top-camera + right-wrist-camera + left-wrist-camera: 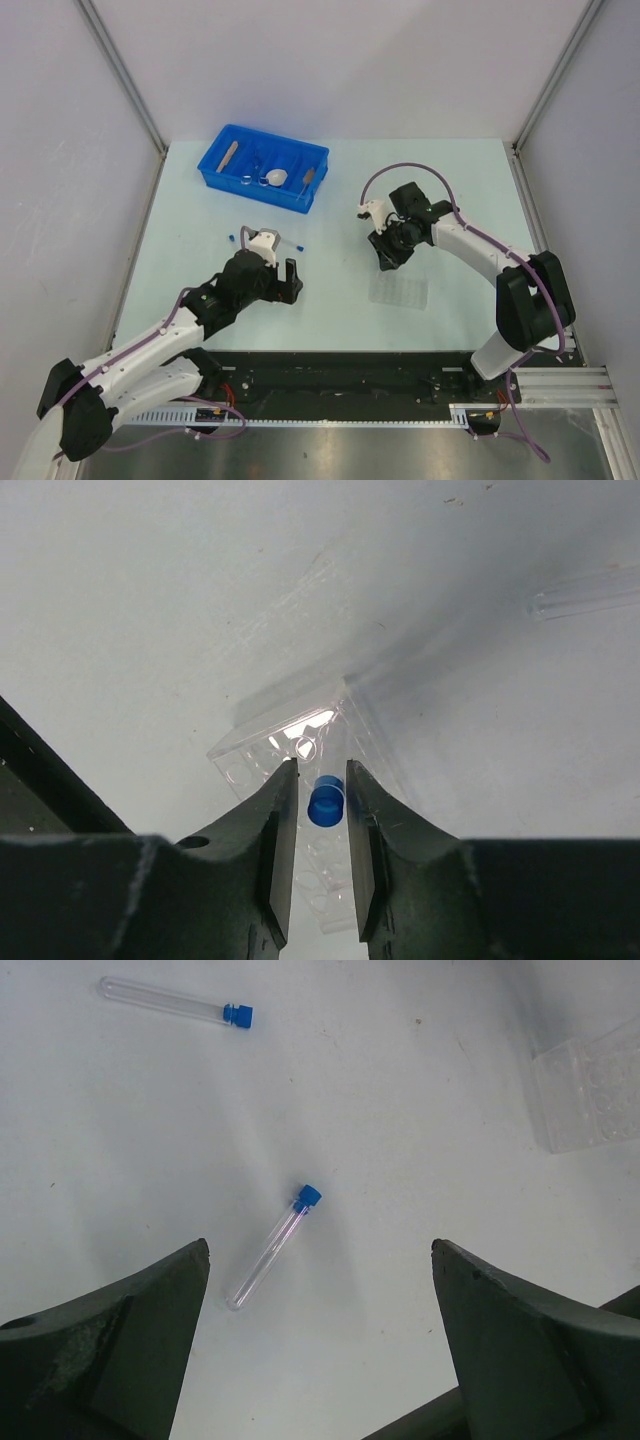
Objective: Organize the chemistry lab equipment
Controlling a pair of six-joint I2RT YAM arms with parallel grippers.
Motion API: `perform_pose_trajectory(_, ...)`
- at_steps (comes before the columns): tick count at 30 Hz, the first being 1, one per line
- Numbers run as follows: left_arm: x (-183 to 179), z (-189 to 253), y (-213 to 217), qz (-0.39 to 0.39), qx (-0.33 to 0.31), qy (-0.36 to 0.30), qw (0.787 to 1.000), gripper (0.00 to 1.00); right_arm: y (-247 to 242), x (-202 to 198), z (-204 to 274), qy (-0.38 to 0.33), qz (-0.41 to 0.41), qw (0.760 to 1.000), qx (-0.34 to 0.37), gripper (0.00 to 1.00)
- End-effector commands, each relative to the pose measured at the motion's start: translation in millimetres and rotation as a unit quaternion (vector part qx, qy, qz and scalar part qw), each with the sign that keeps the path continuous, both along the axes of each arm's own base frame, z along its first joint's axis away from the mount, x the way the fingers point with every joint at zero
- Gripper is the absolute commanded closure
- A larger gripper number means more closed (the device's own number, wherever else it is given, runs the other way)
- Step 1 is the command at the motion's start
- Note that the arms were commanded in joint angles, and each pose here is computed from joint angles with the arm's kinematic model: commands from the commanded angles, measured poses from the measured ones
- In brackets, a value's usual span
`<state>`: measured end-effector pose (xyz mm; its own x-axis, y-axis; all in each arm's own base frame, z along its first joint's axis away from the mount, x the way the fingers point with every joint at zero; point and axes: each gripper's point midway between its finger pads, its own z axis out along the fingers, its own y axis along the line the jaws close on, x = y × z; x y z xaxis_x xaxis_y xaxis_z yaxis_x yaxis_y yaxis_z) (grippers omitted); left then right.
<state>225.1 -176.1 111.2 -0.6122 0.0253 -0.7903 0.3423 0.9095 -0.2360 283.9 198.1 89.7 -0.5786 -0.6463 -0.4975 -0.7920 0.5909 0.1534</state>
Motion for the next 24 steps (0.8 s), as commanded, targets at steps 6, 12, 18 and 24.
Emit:
perform_pose_trajectory(6,4.7,6.9,-0.5,0.011,-0.016,-0.011,1.000,0.03,10.4,-2.0,27.0,-0.021,0.032,0.999,0.031,0.66)
perform_pose_trajectory(12,3.2,2.6,-4.5,0.004,-0.018,0.001,1.000,0.03,8.7,-6.1,32.7,-0.022,0.041,0.998,0.037,0.61)
perform_pose_trajectory(18,3.8,2.1,-6.3,0.001,-0.014,0.007,1.000,0.03,3.0,1.4,40.4,-0.038,0.026,0.998,0.041,0.47)
perform_pose_trajectory(24,1.4,-10.3,-10.7,-0.010,-0.005,0.035,0.999,0.01,-3.4,-8.5,65.1,-0.054,0.059,0.995,0.061,0.39)
